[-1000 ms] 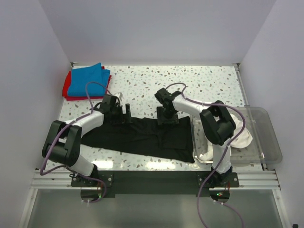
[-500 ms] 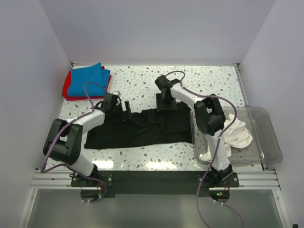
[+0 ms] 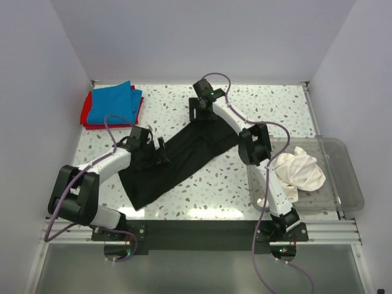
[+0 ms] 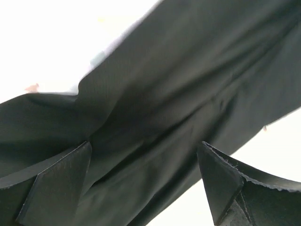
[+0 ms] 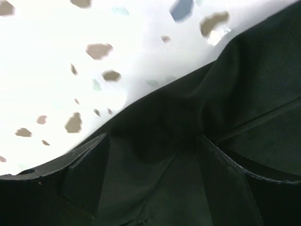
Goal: Fold and stack the t-shirts
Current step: Fold the tshirt
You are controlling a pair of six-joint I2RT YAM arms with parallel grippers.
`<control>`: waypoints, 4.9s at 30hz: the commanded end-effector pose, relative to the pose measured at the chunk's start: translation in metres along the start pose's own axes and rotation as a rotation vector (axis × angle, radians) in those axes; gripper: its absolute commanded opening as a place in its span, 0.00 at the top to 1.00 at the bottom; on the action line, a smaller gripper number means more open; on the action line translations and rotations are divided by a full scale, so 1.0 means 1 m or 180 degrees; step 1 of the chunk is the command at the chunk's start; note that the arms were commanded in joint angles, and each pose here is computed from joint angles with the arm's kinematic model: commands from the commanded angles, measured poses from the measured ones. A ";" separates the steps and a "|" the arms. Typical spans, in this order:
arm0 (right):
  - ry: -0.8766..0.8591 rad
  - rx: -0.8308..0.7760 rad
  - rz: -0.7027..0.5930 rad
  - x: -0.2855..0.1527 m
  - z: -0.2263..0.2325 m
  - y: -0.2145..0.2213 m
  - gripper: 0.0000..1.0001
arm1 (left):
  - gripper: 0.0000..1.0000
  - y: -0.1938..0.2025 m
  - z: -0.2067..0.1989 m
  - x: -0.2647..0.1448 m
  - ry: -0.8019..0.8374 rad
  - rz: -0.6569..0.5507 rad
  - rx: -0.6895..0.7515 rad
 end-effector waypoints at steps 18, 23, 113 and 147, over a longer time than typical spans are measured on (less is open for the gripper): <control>-0.0389 -0.0134 -0.0580 -0.100 0.001 -0.036 0.15 | 0.00 -0.017 -0.031 -0.038 0.0797 0.0193 0.1058; -0.0082 -0.0071 -0.0350 -0.092 -0.025 -0.007 0.14 | 0.00 -0.005 -0.034 -0.030 0.0917 0.0352 0.1129; -0.0739 -0.0380 0.0251 -0.191 -0.028 0.146 0.09 | 0.00 0.000 -0.056 -0.072 0.0674 -0.0282 0.0352; -0.0426 0.0352 0.0578 -0.229 -0.095 0.248 0.17 | 0.25 0.020 -0.091 0.007 0.1208 -0.0260 0.1707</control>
Point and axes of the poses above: each gripper's point midway between its finger pads, its own x axis out along the fingers, its own z axis along the line the jaws close on, y = z × x, the point moved 7 cm from there along -x, back along the fingers, and after that the axes turned 13 degrees about x, right-handed, at the moved point
